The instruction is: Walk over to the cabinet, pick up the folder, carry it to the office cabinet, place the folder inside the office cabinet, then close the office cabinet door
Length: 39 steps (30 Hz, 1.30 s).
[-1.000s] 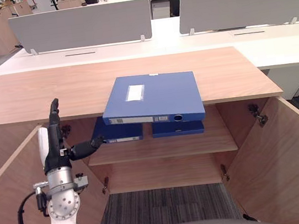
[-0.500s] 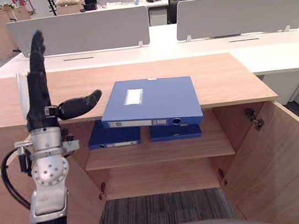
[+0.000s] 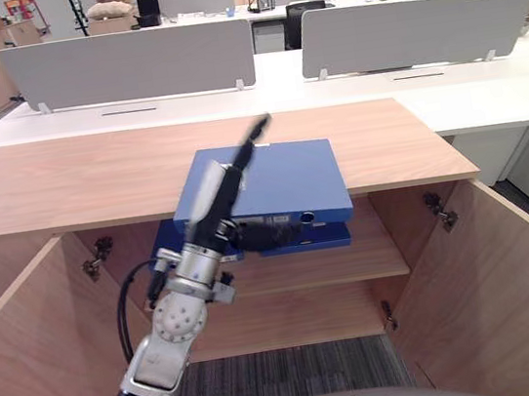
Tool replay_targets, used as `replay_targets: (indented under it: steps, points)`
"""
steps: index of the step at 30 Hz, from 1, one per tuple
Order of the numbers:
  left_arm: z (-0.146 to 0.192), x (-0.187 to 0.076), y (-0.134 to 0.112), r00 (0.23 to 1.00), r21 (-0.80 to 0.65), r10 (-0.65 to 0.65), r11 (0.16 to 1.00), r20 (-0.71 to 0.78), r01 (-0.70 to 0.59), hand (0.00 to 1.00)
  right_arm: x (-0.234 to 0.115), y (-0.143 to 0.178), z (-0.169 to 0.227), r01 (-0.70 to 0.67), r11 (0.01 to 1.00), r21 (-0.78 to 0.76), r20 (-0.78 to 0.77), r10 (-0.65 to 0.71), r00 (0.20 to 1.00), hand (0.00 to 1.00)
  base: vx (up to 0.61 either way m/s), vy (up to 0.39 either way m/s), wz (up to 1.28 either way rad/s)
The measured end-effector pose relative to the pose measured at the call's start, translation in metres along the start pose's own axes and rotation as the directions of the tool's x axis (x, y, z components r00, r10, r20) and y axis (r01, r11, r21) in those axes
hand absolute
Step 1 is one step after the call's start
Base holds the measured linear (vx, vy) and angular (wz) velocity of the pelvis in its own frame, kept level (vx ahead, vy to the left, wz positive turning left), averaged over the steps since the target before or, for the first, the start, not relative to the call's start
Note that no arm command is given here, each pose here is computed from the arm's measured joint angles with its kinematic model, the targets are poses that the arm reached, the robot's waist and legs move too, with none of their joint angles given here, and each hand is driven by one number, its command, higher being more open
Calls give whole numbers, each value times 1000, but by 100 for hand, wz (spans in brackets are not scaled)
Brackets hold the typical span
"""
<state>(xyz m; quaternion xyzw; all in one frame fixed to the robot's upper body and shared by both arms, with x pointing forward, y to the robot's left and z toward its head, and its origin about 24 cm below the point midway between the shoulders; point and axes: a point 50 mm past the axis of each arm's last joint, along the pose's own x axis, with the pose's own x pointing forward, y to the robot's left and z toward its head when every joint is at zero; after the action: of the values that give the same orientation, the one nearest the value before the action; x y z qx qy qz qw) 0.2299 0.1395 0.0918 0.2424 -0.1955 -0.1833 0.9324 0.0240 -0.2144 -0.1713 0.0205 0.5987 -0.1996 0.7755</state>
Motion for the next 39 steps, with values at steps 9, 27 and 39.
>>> replay_targets:
  steps: [9, 27, 39]
  points:
    - [-13, -4, -4, 995, 109, -71, 991, -66, 78, 100, 1, -2, 2, 11, 1000, -9, 6, -11, 1000, 100, 7, -2, -4]
    - [0, 7, -19, 993, 343, -112, 934, 24, 97, 100, 1, -2, 5, 14, 1000, 8, 10, -14, 1000, 100, 1, 0, 1]
    - [11, 9, -26, 994, 446, -46, 895, 95, -1, 100, 2, 0, 4, 12, 999, 44, -3, -12, 1000, 100, 0, -1, -1]
